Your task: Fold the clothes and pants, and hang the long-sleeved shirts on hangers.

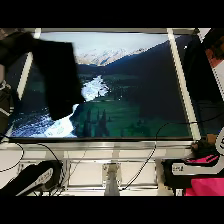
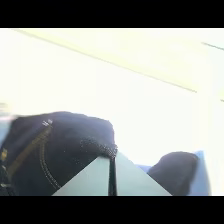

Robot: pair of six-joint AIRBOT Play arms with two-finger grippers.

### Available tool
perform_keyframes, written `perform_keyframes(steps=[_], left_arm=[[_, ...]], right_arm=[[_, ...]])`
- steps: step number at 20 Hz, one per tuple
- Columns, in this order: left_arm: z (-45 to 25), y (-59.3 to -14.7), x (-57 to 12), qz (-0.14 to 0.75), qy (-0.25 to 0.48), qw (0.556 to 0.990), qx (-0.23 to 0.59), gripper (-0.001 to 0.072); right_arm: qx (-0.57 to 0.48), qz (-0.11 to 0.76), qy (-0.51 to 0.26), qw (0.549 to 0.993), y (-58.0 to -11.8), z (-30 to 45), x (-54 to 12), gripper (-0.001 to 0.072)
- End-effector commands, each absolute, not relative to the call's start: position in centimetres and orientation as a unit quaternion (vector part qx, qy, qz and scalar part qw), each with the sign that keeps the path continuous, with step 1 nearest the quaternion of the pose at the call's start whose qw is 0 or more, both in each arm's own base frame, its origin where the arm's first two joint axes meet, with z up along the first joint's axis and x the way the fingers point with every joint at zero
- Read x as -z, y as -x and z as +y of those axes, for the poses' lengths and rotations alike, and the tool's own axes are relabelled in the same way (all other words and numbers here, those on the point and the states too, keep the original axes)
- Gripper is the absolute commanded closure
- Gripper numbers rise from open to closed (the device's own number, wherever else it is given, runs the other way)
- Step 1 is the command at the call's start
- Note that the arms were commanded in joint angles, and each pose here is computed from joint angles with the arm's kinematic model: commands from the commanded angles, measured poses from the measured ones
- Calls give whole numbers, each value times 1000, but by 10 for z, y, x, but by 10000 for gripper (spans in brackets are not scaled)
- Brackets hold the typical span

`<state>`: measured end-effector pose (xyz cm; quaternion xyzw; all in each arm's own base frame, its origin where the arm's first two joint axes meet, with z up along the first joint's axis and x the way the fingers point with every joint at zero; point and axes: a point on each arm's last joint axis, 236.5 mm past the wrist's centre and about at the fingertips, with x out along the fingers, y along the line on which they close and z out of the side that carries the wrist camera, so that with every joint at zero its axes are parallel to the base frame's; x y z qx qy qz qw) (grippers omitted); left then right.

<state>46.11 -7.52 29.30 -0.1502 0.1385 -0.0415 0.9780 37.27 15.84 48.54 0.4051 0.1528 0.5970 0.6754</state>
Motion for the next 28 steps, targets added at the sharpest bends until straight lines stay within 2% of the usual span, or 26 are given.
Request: perform_keyframes(steps=[1,4,8,9,11,13,16,17,19,21,25,28], left_arm=[[-186,-447,-292,146,181,958,165,701],[-253,-438,-228,233,148,939,207,701],[-346,-404,-144,316,75,905,275,682],[-367,-391,-127,327,49,896,296,552],[-400,-365,-105,338,5,880,334,211],[-420,-342,-101,339,-8,870,358,207],[-423,-332,-123,314,-20,874,371,226],[-417,-335,-134,299,-27,880,369,310],[-395,-350,-159,259,-58,898,350,694],[-358,-370,-170,251,-82,914,309,698],[-242,-407,-137,356,-88,914,172,700],[-185,-418,-115,411,-58,897,150,701]], right_arm=[[-590,150,-403,683,-377,158,-484,684],[-573,160,-392,702,-385,158,-473,684],[-519,191,-356,753,-408,156,-439,683],[-497,202,-342,771,-416,153,-427,683],[-448,222,-313,808,-434,142,-401,677],[-393,248,-275,842,-452,127,-371,666],[-315,285,-229,876,-474,99,-329,672],[-296,300,-220,880,-479,91,-314,674],[-274,335,-213,876,-483,82,-284,686],[-269,382,-215,858,-482,80,-251,688],[-263,490,-225,800,-475,77,-170,689],[-267,572,-250,734,-459,80,-100,689]])
